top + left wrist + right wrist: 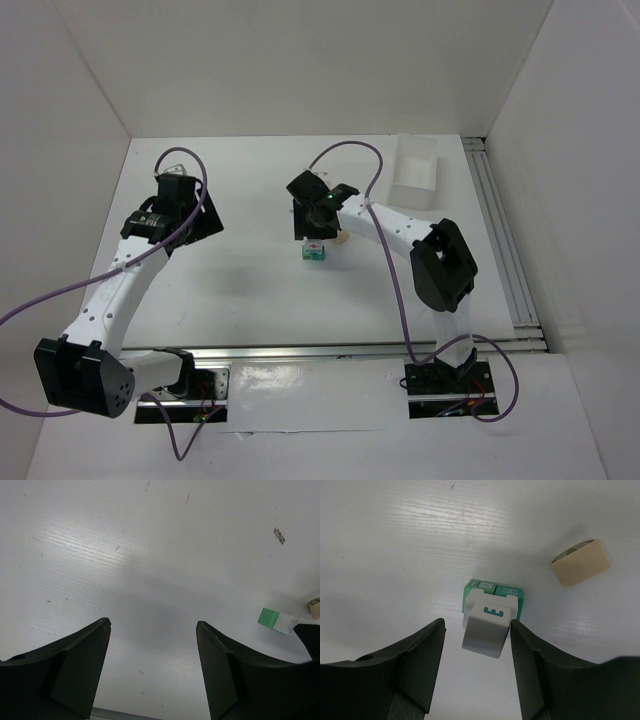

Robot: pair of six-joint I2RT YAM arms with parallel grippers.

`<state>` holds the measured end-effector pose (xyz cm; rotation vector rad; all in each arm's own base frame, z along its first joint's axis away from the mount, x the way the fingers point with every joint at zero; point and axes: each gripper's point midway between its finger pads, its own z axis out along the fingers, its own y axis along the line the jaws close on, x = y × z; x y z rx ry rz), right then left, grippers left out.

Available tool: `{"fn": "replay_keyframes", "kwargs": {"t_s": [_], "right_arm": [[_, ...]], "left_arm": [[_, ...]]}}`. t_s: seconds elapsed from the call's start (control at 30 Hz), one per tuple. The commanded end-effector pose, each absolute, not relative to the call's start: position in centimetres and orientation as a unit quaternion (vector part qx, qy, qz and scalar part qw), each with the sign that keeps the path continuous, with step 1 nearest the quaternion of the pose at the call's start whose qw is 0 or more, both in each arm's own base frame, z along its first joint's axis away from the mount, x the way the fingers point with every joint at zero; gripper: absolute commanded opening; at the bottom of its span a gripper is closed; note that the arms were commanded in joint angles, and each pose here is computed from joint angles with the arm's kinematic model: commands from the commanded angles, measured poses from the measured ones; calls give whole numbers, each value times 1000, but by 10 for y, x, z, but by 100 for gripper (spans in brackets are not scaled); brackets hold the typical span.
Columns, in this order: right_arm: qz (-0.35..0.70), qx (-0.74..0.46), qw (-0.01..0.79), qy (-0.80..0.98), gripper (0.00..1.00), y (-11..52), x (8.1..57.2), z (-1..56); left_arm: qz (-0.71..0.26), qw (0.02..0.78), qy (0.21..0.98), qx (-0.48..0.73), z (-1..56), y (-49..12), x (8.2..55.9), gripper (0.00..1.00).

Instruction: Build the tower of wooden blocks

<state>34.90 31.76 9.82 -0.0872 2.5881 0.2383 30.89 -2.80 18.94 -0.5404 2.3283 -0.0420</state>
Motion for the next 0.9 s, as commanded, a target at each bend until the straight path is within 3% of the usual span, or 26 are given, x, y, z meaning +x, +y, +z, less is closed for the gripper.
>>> {"fn": "replay_keyframes", "kwargs": {"t_s": [0.0, 0.5, 0.7, 0.87], "right_arm": [[99, -38, 277, 955, 62, 326, 352, 102], [84, -43, 282, 955, 62, 325, 352, 102], [71, -24, 306, 949, 79, 317, 359, 116], [71, -7, 349, 935, 84, 313, 370, 150]], "left_arm": [[-15, 384, 900, -206, 197, -25, 312, 82], [-17, 388, 898, -206, 201, -25, 313, 82], [-21, 387, 899, -205, 201, -27, 313, 82], [-21, 387, 899, -205, 202, -27, 315, 82]]}}
